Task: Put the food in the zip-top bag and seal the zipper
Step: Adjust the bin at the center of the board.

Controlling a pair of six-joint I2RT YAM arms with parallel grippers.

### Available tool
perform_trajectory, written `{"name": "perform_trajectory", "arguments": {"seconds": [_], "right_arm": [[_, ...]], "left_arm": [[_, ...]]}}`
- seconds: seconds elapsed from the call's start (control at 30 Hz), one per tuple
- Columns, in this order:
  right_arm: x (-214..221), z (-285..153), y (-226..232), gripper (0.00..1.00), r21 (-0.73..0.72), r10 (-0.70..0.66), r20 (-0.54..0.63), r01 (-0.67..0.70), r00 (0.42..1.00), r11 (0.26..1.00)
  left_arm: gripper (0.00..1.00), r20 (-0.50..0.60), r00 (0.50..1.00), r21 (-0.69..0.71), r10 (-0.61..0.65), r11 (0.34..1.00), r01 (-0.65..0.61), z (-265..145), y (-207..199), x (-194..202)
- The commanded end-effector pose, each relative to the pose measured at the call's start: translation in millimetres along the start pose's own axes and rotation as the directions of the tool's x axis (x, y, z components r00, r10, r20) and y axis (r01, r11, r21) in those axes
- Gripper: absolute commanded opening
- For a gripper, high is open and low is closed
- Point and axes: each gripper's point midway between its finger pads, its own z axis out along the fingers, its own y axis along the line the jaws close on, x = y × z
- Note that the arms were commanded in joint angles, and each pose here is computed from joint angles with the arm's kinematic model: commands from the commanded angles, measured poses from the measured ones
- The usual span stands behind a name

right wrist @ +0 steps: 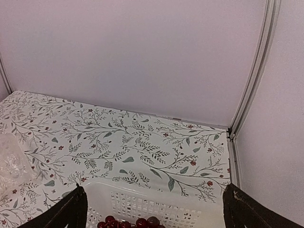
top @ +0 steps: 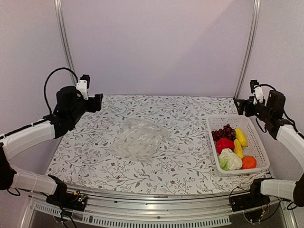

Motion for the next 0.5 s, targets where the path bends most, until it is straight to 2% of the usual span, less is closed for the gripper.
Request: {"name": "perform_trajectory", "arguments": {"seconds": [0.0,0.07,0.17,0.3,0.47], "right_arm": [[-1.9,-1.0,-5.6,0.98,0.018,-0.031,0.039,0.030,0.999,0.999],[-4.7,-5.0,5.5,0.98,-0.044,-0.050,0.041,0.052,0.998,0.998],[-10.3,-11.4,28.4,0.93,-0.171,-0.068,0.020,0.070,0.997,0.983],[-2.2,-7.2,63.2,0.85,-0.289,-0.088,-0.090,0.059,0.992,0.956],[26.9,3.9,119.9,0.76,-0.420,-0.220,-0.251,0.099,0.943,0.902]], "left_arm": [[0.80,0.007,0.998,0.087,-0.058,0.995,0.057,-3.9,-7.3,-4.5],[0.77,0.013,0.997,0.124,-0.075,0.990,0.073,-6.7,-11.7,-9.0],[0.76,0.015,0.996,0.150,-0.090,0.985,0.087,-10.6,-15.0,-11.3],[0.75,0.024,0.996,0.166,-0.090,0.982,0.085,-15.0,-18.2,-14.5],[0.74,0.020,0.995,0.183,-0.097,0.979,0.092,-15.8,-21.5,-16.3]]}}
